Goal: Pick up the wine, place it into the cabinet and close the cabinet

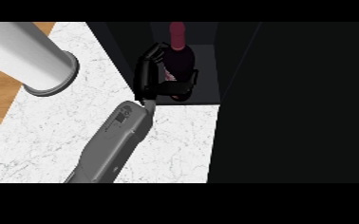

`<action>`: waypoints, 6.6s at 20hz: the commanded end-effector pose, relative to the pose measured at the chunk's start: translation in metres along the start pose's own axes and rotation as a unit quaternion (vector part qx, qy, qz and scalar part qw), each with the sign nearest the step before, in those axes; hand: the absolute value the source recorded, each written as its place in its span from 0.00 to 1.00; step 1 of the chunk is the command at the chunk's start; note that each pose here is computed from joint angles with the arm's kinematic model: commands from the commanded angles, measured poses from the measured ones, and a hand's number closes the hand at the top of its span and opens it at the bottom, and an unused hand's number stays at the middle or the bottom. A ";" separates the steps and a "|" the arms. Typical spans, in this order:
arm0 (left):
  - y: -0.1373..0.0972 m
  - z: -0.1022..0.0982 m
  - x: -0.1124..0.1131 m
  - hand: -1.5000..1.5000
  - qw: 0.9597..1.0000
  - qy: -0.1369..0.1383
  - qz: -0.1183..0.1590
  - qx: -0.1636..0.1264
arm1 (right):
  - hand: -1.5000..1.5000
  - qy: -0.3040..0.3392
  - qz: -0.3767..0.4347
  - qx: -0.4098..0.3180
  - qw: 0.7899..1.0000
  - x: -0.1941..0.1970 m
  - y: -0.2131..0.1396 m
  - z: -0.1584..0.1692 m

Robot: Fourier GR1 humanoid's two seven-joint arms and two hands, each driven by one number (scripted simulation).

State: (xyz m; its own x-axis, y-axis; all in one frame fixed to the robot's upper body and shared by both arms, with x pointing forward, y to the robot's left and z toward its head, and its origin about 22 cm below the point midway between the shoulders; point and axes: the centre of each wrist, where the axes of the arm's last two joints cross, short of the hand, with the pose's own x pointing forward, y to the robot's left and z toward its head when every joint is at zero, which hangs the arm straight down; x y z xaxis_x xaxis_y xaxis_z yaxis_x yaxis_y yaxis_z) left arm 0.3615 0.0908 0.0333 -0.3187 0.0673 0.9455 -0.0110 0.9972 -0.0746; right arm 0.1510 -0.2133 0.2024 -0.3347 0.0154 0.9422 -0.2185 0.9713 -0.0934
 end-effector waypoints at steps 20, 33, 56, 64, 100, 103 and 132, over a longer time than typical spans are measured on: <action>-0.011 -0.067 -0.001 1.00 0.997 -0.015 -0.067 0.019 | 0.00 -0.020 -0.022 0.024 0.999 0.007 0.005 0.004; -0.002 -0.077 -0.005 1.00 0.997 0.011 -0.044 0.067 | 0.00 -0.022 -0.036 0.044 0.998 0.005 0.010 0.017; 0.019 -0.068 -0.023 0.00 0.993 0.032 -0.040 0.103 | 0.00 -0.028 -0.035 0.047 0.998 0.001 0.006 0.008; 0.024 -0.049 -0.043 0.00 0.992 0.043 -0.081 0.092 | 0.00 -0.030 -0.026 0.041 0.998 0.001 0.007 -0.003; 0.034 -0.032 -0.057 0.00 0.999 0.022 -0.009 0.032 | 0.00 -0.021 -0.031 0.047 0.998 -0.002 0.013 -0.004; 0.030 -0.040 -0.051 0.00 0.999 0.015 0.014 0.041 | 0.00 -0.017 -0.033 0.054 0.998 0.001 0.015 0.001; -0.031 0.080 -0.027 0.00 0.999 0.002 0.048 0.003 | 0.00 -0.010 -0.017 0.002 1.000 0.001 0.003 0.000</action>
State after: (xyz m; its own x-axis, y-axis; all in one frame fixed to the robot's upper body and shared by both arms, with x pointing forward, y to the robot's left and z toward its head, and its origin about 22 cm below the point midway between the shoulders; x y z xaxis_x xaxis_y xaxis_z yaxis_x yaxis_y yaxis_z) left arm 0.3188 0.0676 -0.0304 -0.3039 0.1463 0.9414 0.0058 0.9884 -0.1517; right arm 0.1534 -0.2015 0.2024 -0.3396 -0.0071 0.9405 -0.2451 0.9661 -0.0812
